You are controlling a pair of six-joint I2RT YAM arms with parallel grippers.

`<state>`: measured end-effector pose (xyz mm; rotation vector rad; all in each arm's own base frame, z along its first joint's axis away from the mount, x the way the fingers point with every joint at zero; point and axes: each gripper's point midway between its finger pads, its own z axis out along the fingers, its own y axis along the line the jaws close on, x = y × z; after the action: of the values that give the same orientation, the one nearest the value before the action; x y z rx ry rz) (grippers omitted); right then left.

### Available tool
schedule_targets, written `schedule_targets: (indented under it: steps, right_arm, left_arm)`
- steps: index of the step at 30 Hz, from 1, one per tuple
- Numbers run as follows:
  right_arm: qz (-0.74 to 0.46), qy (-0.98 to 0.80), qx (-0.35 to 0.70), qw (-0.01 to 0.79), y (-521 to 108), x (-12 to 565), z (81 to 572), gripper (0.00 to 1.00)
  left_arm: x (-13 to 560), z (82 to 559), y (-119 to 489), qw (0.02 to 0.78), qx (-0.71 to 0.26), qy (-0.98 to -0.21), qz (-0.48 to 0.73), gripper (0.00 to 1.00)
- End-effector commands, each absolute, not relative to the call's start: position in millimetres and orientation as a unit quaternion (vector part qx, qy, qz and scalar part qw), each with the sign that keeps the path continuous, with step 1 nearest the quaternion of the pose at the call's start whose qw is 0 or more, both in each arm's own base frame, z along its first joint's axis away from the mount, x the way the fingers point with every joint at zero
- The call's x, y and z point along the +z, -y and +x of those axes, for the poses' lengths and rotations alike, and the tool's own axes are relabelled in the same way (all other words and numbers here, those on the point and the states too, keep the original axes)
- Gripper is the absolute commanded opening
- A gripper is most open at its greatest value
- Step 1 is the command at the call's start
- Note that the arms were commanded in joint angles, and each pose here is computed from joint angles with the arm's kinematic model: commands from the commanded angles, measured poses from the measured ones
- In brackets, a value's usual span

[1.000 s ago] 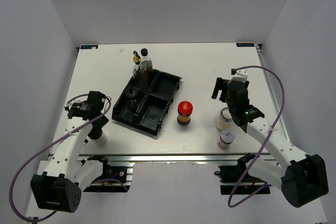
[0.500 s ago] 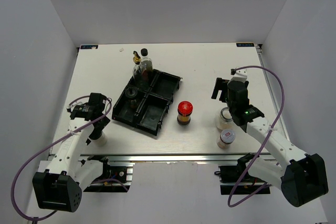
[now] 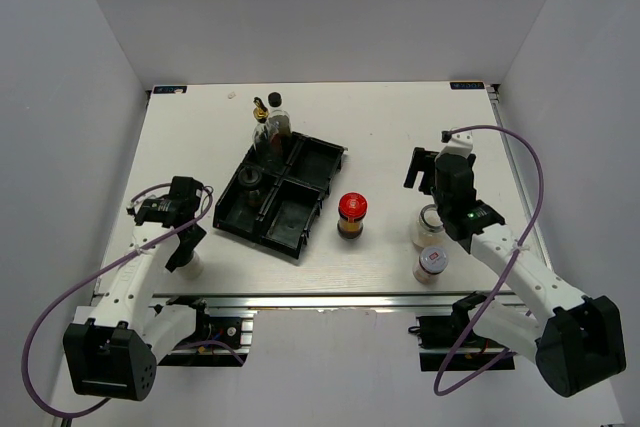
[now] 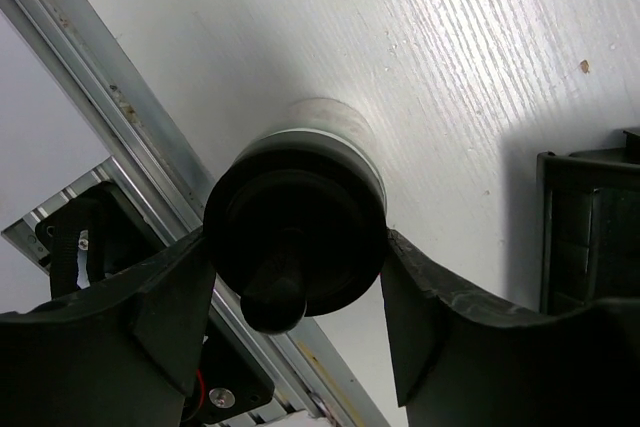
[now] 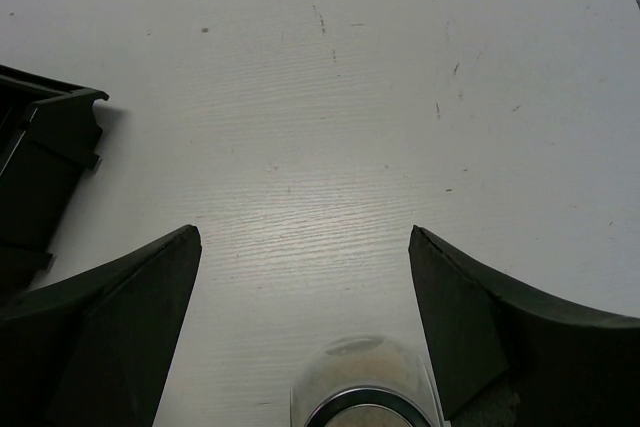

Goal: Organize the condiment bottles

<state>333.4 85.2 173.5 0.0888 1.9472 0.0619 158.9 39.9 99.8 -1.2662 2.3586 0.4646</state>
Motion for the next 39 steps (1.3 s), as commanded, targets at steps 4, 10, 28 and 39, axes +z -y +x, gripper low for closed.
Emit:
schedule_targets:
  steps: [4,10,28,39]
  right_arm:
    - [0.052,-0.8,0.021,0.597,-77,195,337,0.89]
    - [0.055,-0.794,0.028,0.605,-76,201,334,0.89]
    - [0.058,-0.792,0.026,0.607,-74,203,334,0.9]
    - [0.047,-0.798,0.027,0.601,-77,199,335,0.89]
  left_arm:
    - [99,184,-33,0.238,0.132,-0.846,-0.458,0.49]
    - [94,193,-25,0.227,0.115,-0.859,-0.444,0.24]
    - [223,265,-2,0.372,-0.002,-0.871,-0.322,0.07]
    - [220,285,36,0.377,-0.086,-0.886,-0.255,0.07]
